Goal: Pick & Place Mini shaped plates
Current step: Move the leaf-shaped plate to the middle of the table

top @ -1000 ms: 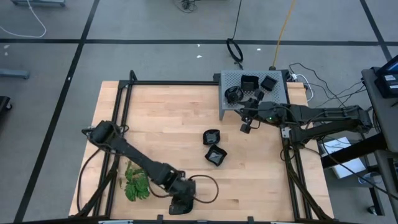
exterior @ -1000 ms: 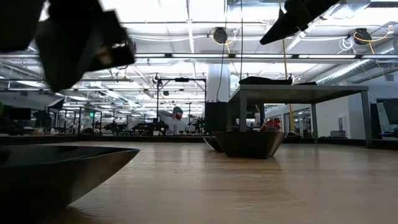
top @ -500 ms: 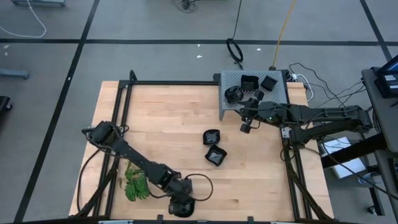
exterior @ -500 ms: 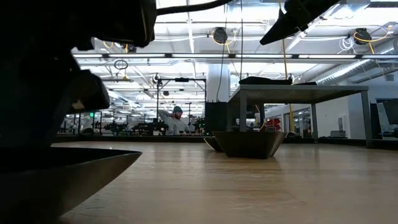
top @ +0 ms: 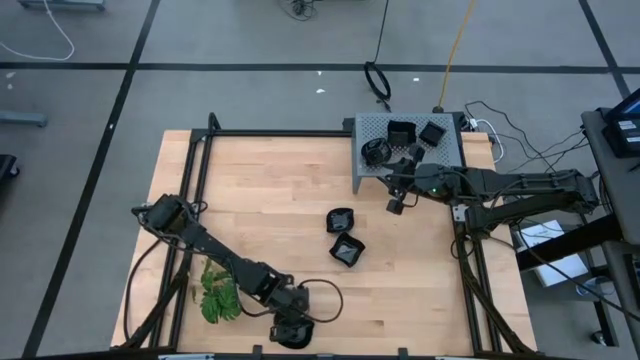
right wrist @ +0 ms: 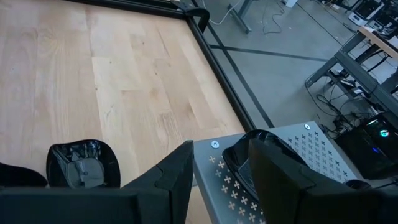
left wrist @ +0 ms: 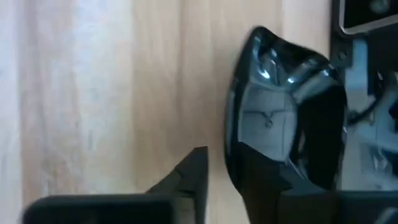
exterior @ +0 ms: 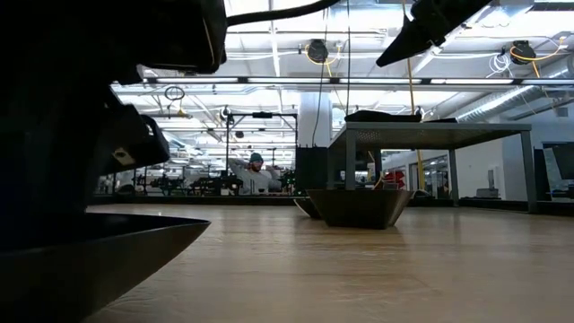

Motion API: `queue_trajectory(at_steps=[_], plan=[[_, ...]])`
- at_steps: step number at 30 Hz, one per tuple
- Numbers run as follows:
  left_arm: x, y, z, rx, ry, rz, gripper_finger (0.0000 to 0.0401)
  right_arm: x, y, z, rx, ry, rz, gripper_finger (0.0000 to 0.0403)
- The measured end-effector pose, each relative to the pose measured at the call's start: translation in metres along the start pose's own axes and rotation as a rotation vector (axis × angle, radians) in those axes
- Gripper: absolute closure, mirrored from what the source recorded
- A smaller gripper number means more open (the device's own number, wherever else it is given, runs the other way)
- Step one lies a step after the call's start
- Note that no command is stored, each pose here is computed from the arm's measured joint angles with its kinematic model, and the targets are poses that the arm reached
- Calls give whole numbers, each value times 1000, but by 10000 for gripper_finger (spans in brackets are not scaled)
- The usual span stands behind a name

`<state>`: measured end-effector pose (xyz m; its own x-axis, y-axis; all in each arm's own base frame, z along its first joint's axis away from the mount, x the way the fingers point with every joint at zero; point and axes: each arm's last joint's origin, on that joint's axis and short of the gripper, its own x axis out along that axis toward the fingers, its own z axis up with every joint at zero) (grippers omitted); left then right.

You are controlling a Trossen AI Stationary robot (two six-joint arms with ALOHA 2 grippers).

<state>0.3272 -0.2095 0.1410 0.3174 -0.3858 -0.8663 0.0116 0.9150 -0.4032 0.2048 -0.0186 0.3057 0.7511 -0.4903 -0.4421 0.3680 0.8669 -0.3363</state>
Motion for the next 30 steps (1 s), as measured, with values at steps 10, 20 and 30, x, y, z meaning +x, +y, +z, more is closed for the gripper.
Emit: queue_trajectory(at_steps=[10,20,30], plan=[[-6,12,10,181,-2,-17,395,0,0,-2,-12,22,2,261],[-62,55,67,229,-207,40,396,0,0,-2,-1,15,1,261],[-65,106,146,260,-306,101,394,0,0,-1,21,10,-2,261]])
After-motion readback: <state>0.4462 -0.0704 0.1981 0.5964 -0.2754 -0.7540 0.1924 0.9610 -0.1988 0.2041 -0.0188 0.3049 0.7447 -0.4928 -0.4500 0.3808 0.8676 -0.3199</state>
